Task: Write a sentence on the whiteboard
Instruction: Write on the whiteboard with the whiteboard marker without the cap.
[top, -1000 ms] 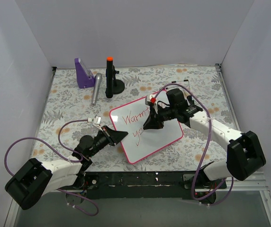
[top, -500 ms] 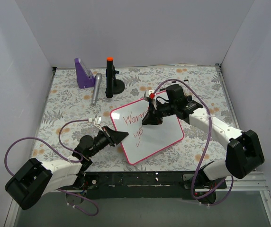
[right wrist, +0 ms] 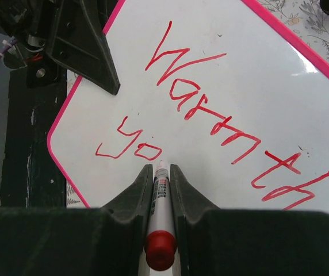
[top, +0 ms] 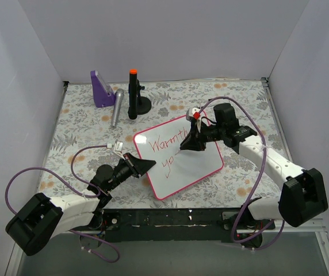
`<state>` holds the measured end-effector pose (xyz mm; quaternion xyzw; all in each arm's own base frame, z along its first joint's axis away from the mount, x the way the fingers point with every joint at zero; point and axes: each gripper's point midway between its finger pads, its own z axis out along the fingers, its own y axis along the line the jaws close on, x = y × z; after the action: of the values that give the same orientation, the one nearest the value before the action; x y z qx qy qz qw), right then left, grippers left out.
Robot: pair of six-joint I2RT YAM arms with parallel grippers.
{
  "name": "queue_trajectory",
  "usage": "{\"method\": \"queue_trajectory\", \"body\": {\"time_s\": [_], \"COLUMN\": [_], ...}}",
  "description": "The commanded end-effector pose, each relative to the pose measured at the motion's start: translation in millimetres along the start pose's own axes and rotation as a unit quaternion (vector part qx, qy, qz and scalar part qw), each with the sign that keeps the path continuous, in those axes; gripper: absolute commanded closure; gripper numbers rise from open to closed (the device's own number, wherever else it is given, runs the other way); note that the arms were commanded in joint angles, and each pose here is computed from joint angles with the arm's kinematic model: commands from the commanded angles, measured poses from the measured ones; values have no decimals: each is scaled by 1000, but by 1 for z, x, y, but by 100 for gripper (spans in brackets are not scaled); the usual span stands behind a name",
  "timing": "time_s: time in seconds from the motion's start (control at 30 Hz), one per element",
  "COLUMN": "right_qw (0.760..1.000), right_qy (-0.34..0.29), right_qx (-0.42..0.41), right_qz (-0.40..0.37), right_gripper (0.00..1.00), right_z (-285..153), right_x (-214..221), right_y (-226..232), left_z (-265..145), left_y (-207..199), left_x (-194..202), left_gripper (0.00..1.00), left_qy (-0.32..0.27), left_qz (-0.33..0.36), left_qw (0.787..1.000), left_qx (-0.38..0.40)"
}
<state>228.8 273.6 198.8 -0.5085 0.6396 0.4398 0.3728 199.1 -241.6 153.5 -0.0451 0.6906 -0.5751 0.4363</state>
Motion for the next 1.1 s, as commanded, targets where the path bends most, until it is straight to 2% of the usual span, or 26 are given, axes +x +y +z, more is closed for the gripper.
{"method": "queue_trajectory", "body": {"time_s": [0.0, 0.53, 1.07], "right_qw": [1000, 1000, 1000], "right_qy": [-2, -10, 5], "right_qx": [-4, -12, -12], "right_qz": [2, 14, 28], "right_gripper": [99, 99, 99], "right_z": [5, 10, 14], "right_x": [2, -5, 8], "right_y": [-5, -7, -11], "left_z": [-6, -4, -4], "left_y": [-44, -43, -45], "left_x": [-25, -23, -24], "left_gripper": [100, 100, 100], "left_qy": [-53, -50, -49], "left_qz": [12, 10, 11], "left_qw": [995, 995, 995], "left_qx": [89, 89, 91]}}
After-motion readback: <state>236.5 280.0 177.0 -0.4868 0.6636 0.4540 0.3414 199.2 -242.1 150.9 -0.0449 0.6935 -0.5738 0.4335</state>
